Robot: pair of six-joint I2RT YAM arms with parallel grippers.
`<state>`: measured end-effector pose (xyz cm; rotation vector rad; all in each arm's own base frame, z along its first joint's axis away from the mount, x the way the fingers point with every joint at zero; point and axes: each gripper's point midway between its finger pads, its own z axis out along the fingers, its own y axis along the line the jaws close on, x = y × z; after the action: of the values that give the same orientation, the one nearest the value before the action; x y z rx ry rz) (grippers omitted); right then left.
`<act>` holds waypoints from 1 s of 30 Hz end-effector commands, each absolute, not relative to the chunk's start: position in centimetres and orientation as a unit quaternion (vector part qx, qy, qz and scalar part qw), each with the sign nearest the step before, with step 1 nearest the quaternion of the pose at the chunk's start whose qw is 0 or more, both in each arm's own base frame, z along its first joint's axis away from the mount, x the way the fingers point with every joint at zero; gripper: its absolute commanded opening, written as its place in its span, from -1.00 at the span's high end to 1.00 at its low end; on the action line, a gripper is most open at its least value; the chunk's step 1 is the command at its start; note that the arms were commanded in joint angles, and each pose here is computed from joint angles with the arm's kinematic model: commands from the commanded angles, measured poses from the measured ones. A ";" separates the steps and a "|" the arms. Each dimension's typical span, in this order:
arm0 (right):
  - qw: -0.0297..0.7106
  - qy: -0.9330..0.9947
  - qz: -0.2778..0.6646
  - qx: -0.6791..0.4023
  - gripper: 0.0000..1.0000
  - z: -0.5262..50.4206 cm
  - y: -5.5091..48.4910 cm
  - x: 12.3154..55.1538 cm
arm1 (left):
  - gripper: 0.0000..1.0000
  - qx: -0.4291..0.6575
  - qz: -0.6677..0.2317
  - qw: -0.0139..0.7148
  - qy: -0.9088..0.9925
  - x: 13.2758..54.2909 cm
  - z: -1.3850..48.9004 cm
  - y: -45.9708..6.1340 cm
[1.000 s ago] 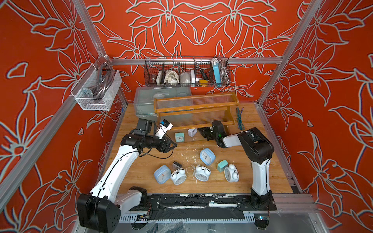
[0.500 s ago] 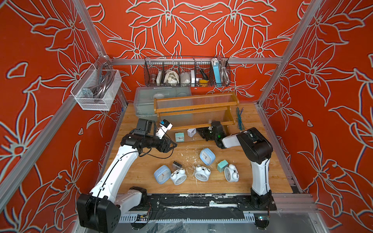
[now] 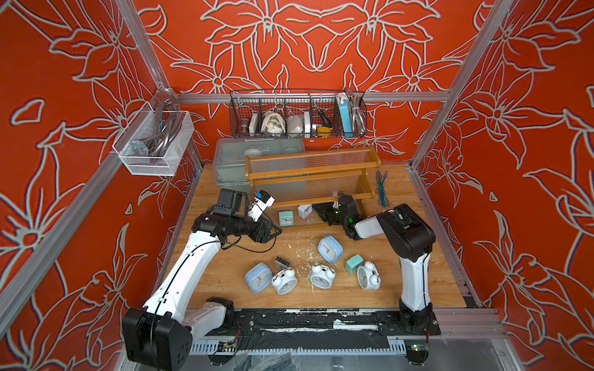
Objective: Place the alarm clocks on the shelf by style
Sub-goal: Adjust the alarm on the shelf.
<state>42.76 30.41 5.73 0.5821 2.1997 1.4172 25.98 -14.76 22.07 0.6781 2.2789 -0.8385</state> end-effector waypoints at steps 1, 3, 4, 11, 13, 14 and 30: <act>0.182 0.842 0.464 0.207 0.59 1.4 29.7 39.8 | -0.35 0.253 -0.324 0.305 0.859 25.5 22.2 -14.6; 0.181 0.845 0.460 0.202 0.59 1.4 29.6 39.6 | -0.35 0.253 -0.324 0.306 0.859 25.5 22.2 -14.6; 0.181 0.847 0.459 0.199 0.58 1.4 29.6 39.5 | -0.35 0.253 -0.324 0.306 0.859 25.5 22.2 -14.6; 0.181 0.859 0.446 0.176 0.56 1.9 29.4 38.8 | -0.35 0.252 -0.324 0.306 0.859 25.5 22.2 -14.6; 0.184 0.861 0.441 0.173 0.55 2.1 29.2 38.7 | -0.36 0.251 -0.325 0.305 0.859 25.5 22.1 -14.6; 0.184 0.862 0.441 0.171 0.55 2.1 29.2 38.6 | -0.36 0.251 -0.325 0.305 0.859 25.5 22.1 -14.6; 0.184 0.853 0.436 0.220 0.54 2.0 29.0 39.5 | -0.36 0.251 -0.325 0.307 0.858 25.5 22.3 -14.6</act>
<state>40.36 29.45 4.91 0.4994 2.3275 1.2934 25.98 -14.59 21.97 0.6672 2.2831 -0.8382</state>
